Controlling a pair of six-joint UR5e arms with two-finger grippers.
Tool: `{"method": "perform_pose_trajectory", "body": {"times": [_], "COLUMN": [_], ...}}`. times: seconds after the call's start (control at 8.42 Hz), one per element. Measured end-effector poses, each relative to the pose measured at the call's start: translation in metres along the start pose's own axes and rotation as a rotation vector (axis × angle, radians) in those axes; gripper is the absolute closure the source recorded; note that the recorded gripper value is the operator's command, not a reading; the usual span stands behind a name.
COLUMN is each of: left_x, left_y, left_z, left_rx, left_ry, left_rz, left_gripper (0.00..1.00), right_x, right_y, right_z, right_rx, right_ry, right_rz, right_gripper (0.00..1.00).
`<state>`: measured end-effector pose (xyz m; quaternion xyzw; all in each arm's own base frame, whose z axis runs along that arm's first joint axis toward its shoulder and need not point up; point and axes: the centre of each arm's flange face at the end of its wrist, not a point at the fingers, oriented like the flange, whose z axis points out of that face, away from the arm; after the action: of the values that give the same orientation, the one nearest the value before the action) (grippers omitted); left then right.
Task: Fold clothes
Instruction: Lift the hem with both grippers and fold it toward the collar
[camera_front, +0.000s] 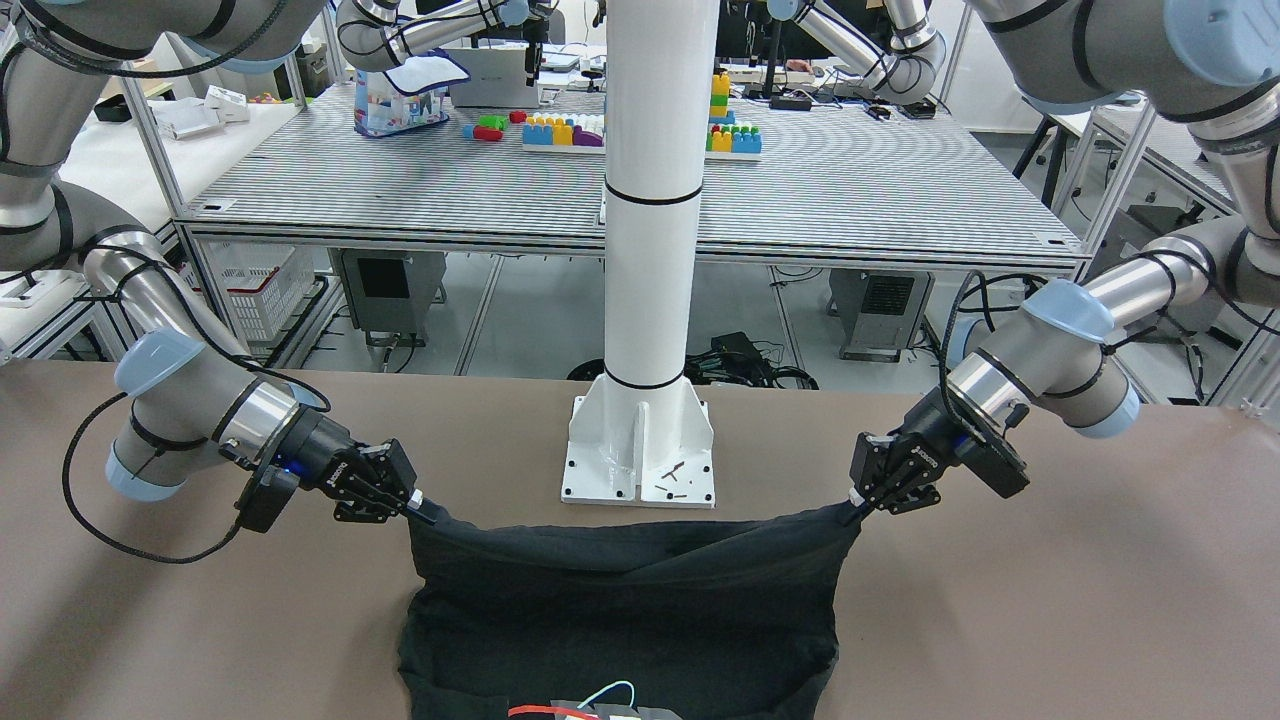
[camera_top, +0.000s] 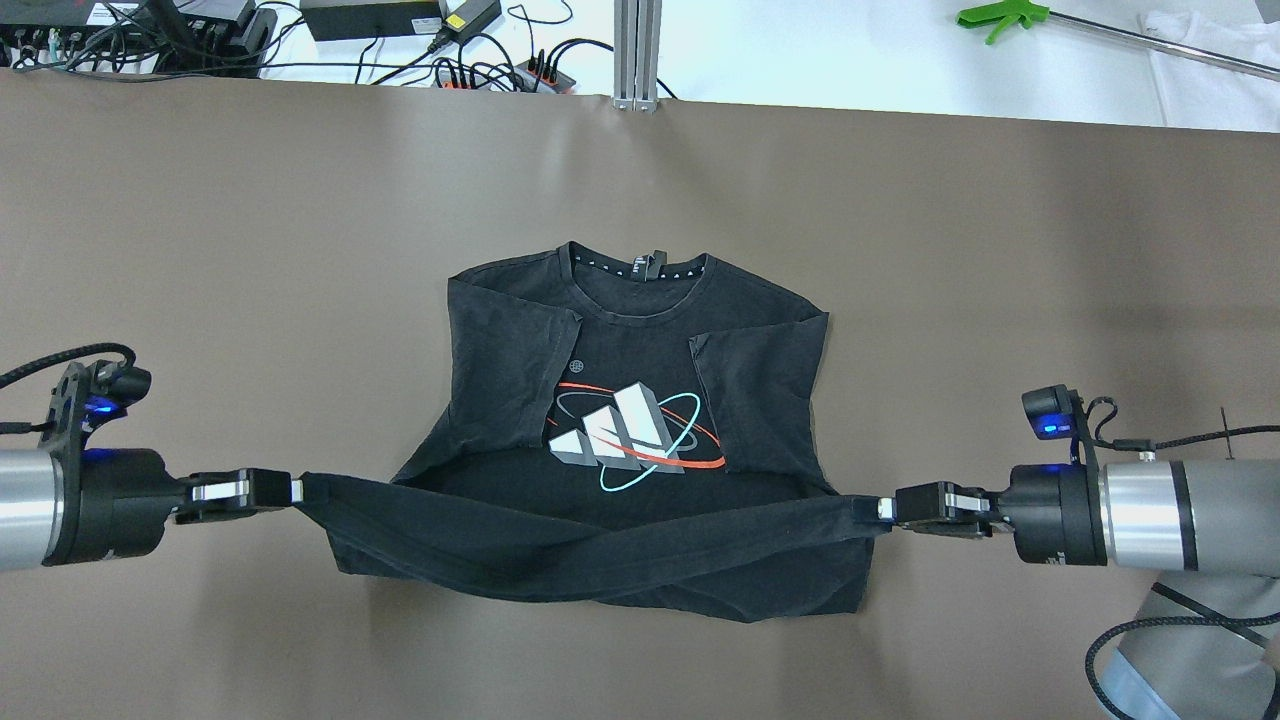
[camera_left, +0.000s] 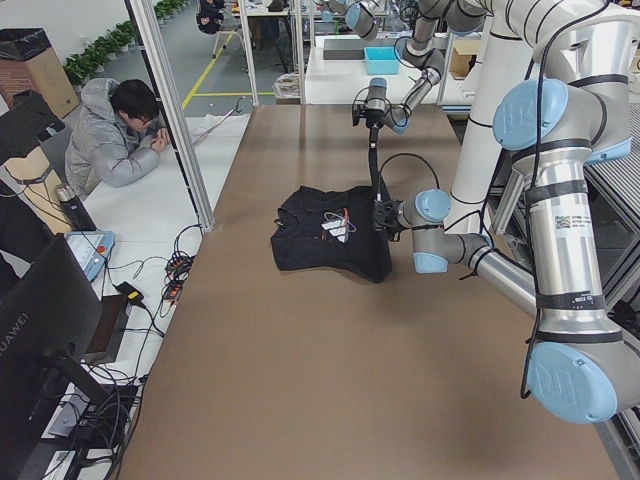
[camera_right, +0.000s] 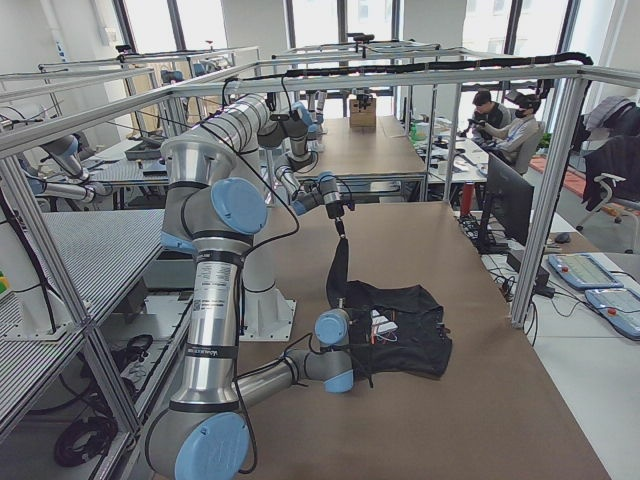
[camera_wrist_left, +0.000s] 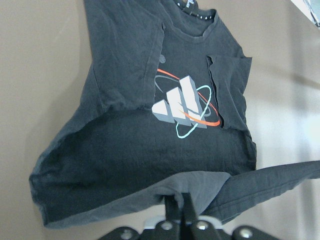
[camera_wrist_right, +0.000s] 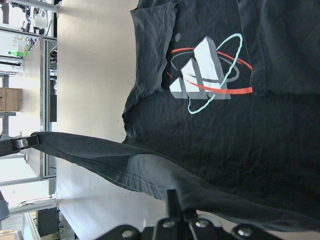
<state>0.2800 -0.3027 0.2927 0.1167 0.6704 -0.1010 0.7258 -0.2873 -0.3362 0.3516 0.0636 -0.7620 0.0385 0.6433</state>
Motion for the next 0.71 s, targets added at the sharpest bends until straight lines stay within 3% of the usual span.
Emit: {"method": "perform_pose_trajectory", "body": {"times": [0.71], "left_x": [-0.038], "left_y": [-0.089], "left_z": [0.045], "left_rx": [0.157], "left_ry": [-0.083], "left_rz": [-0.04], "left_gripper": [1.0], "right_x": [0.026], "right_y": [-0.065], "right_z": [0.012], "right_rx": [0.116], "right_ry": [0.118], "right_rz": [0.004], "right_gripper": [1.0]}}
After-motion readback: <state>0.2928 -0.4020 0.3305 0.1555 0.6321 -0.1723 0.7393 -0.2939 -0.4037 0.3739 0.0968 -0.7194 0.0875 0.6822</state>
